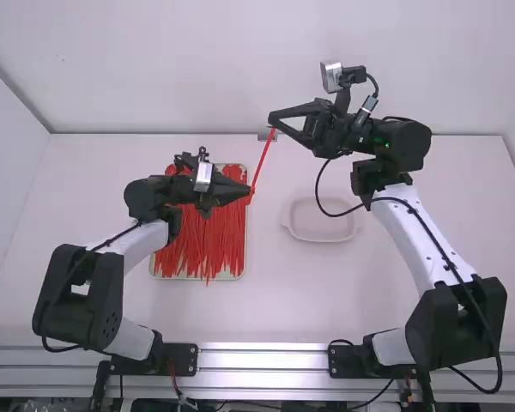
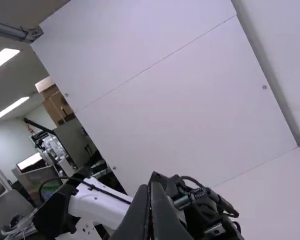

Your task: Fasten the cable tie

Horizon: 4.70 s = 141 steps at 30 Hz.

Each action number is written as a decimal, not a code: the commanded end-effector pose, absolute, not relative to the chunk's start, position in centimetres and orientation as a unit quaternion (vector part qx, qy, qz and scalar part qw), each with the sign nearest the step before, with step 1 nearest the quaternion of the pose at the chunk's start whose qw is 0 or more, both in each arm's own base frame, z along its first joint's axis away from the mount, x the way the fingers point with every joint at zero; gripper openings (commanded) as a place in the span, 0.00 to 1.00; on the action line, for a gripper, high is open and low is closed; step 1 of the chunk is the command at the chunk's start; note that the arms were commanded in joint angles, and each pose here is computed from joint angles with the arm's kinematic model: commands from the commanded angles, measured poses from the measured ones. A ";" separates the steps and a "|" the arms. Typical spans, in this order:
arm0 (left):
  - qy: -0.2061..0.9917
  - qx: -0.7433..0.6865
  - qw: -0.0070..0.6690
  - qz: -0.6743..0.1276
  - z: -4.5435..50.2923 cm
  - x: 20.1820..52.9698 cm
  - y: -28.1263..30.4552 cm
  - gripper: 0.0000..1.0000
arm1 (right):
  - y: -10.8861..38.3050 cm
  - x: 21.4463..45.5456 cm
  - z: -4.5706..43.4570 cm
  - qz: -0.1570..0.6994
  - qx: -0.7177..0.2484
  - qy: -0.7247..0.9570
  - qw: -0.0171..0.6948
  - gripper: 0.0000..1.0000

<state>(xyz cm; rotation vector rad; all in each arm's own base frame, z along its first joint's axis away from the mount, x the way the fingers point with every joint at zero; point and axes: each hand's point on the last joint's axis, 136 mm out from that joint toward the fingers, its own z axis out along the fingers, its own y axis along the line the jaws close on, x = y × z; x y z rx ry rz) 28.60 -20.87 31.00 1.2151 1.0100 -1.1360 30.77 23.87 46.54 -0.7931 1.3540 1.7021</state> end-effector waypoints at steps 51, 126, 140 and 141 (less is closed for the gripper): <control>0.371 0.575 0.583 -0.437 40.7 28.9 -20.3 0.02 | 24.2 30.9 40.0 0.657 -0.318 0.559 0.394 0.98; 0.869 0.101 0.367 -0.317 18.9 42.1 -11.6 0.99 | 15.3 38.6 20.0 0.407 -0.231 0.780 0.416 0.00; 0.927 0.072 0.269 -0.251 14.1 38.7 -9.2 0.99 | 13.4 39.4 13.2 0.245 -0.146 0.883 0.374 0.00; 0.916 0.099 0.271 -0.277 14.6 38.3 -10.0 1.00 | 13.2 39.3 12.9 0.238 -0.145 0.886 0.370 0.00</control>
